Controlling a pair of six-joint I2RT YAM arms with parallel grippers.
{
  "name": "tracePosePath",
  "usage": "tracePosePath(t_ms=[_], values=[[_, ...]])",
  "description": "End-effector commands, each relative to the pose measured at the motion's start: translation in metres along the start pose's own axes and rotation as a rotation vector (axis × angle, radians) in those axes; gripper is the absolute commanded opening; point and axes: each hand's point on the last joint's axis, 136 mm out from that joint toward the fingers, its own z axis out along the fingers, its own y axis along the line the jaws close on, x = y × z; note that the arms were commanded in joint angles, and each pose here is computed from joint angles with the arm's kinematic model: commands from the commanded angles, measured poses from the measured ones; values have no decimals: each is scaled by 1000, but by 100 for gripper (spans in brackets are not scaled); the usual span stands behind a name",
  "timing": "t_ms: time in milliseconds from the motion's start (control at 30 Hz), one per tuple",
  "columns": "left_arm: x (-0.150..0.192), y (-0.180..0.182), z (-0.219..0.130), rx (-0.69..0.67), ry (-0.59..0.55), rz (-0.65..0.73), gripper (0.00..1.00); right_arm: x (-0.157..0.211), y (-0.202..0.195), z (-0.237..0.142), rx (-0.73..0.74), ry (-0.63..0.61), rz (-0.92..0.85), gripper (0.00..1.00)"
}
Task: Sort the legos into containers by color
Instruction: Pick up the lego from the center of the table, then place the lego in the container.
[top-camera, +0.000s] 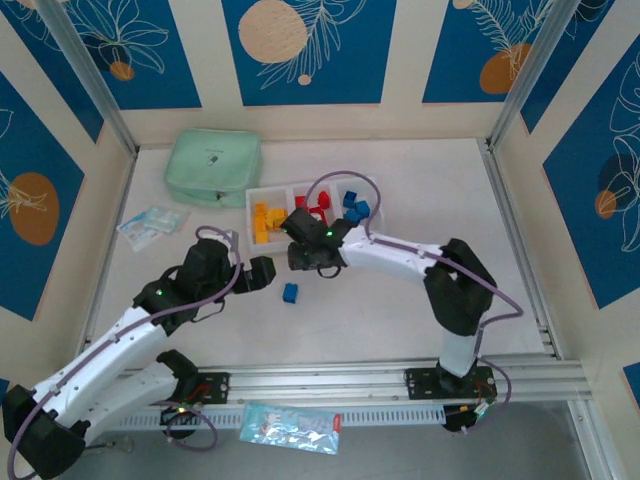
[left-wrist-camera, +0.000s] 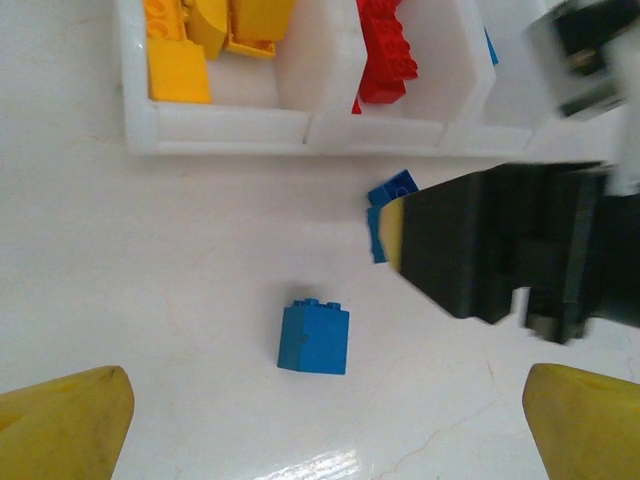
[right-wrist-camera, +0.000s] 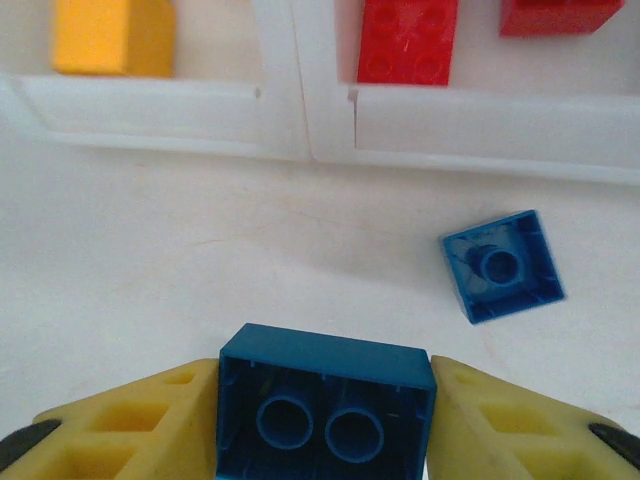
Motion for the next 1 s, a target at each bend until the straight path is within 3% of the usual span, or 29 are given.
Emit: tracePosePath(t_ms=[0,233,500,800,967], values=[[-13,-22,-3,71,1,-2,99,-8,-20,-20,13,-26,8,49],[-17,-41,14,119,39,6,99,-47,-77,-37,63,-81,65,49],[-14,-71,44,180,96,23,99,-91,-142,-15,158,-93,129,49],[-20,-86,68,182,121,51,99,-123,-168,19,232,-87,129,50],[-23,-88,71,176,121,63,99,-129,-173,25,246,-78,140,59]])
